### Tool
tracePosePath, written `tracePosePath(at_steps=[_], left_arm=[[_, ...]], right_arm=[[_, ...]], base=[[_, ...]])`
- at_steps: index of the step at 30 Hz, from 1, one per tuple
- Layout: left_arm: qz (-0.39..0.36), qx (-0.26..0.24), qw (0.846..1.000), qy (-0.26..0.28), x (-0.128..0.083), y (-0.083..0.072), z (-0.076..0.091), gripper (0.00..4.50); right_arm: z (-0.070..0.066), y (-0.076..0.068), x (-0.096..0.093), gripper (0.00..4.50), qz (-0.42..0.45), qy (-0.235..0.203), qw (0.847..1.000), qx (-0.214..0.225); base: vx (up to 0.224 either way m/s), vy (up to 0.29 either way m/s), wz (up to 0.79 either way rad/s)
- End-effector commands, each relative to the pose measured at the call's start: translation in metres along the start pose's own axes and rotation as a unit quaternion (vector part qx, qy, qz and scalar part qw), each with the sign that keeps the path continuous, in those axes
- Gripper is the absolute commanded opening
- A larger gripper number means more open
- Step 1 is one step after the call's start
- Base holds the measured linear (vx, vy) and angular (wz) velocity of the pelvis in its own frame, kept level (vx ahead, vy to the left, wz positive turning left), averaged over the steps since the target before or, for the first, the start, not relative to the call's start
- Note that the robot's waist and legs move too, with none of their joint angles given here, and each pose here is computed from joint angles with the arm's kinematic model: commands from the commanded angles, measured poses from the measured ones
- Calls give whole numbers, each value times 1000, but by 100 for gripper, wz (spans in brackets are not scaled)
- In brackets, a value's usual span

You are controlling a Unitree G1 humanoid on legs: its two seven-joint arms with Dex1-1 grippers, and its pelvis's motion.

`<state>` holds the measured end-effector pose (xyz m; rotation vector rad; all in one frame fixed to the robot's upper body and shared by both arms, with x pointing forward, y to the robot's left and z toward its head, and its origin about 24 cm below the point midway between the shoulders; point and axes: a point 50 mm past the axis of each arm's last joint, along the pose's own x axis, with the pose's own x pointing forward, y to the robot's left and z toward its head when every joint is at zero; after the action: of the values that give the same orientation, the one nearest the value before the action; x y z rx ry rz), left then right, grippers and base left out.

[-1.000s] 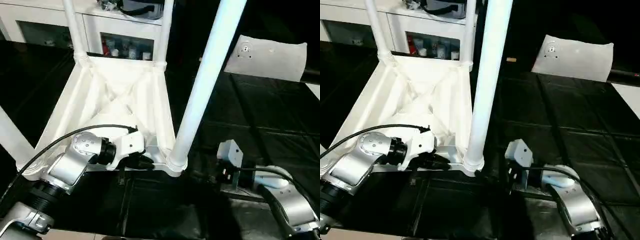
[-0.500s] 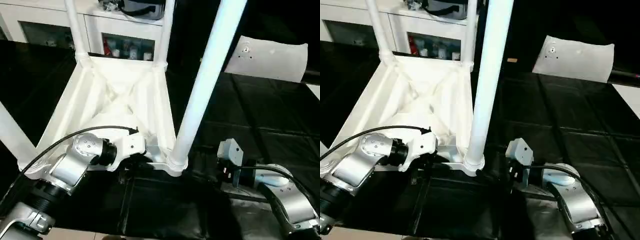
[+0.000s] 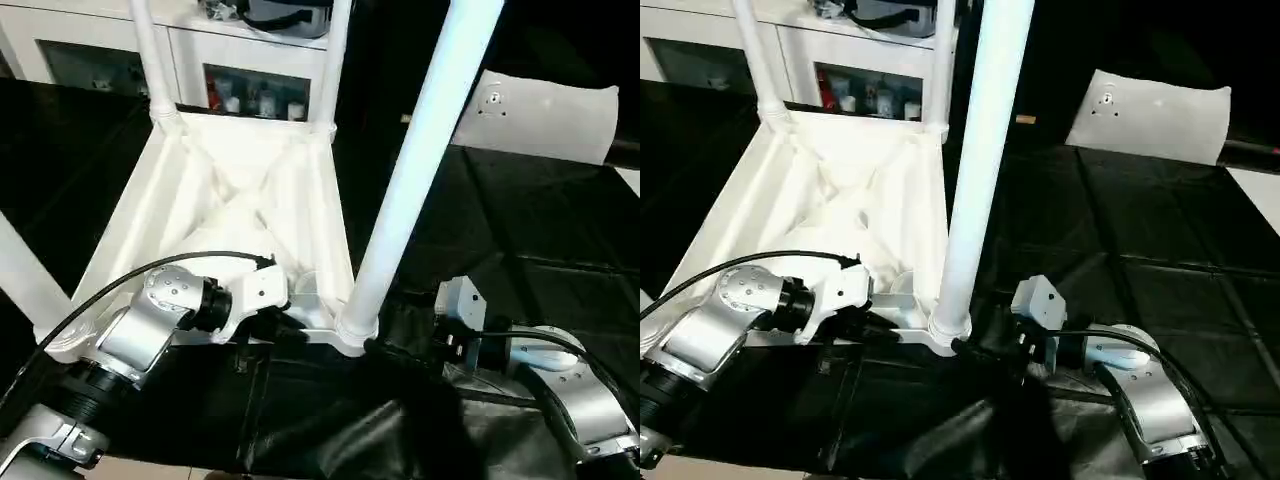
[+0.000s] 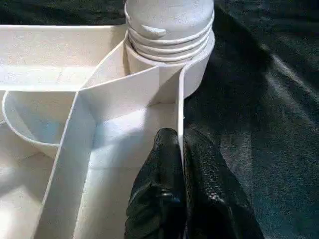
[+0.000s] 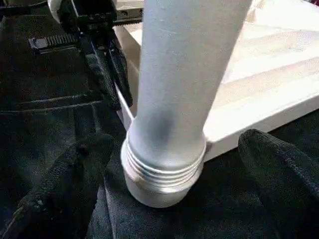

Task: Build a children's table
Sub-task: Rotate leg to tighten

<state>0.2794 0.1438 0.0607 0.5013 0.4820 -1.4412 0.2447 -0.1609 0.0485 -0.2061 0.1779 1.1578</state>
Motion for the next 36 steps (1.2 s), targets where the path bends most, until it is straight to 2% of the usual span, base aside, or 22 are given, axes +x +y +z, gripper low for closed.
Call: tracePosePath(at_steps=[1, 8, 9, 12, 13, 17, 19, 22, 25, 28, 30, 36], left_arm=[[-39, 9, 999, -27, 5, -5, 6, 2], [-98, 48, 994, 13, 5, -12, -3, 2], [-104, 54, 993, 21, 5, -12, -4, 0], [-108, 62, 992, 26, 5, -11, -4, 0], [-107, 67, 992, 29, 5, -10, -4, 0], [-105, 73, 991, 33, 5, -7, -5, 0], [-107, 77, 991, 34, 5, -6, -5, 0], [-113, 81, 989, 38, 5, -5, -6, 0], [-118, 83, 989, 41, 5, -5, -7, 0], [-122, 84, 988, 44, 5, -5, -7, 0], [-124, 85, 988, 45, 5, -5, -7, 0], [-127, 85, 987, 48, 5, -3, -8, 0]], right_arm=[[1, -3, 0, 450, 8, 7, 1000, -7], [4, -7, 5, 450, 61, 2, 998, 13], [5, -6, 6, 422, 78, -2, 997, 15], [5, -5, 8, 413, 100, -6, 995, 22], [5, -4, 9, 389, 119, -4, 992, 30], [6, -3, 10, 367, 148, 0, 988, 41], [6, -5, 11, 337, 158, 0, 986, 48], [5, -7, 13, 331, 166, 0, 985, 55], [5, -9, 15, 291, 167, 1, 984, 55], [5, -10, 18, 282, 169, -1, 984, 57], [5, -10, 19, 252, 170, -3, 984, 59], [2, -9, 21, 214, 181, 0, 981, 65]], base=[[0, 0, 0], [0, 0, 0], [0, 0, 0], [0, 0, 0], [0, 0, 0], [0, 0, 0], [0, 0, 0], [0, 0, 0], [0, 0, 0], [0, 0, 0], [0, 0, 0], [0, 0, 0]])
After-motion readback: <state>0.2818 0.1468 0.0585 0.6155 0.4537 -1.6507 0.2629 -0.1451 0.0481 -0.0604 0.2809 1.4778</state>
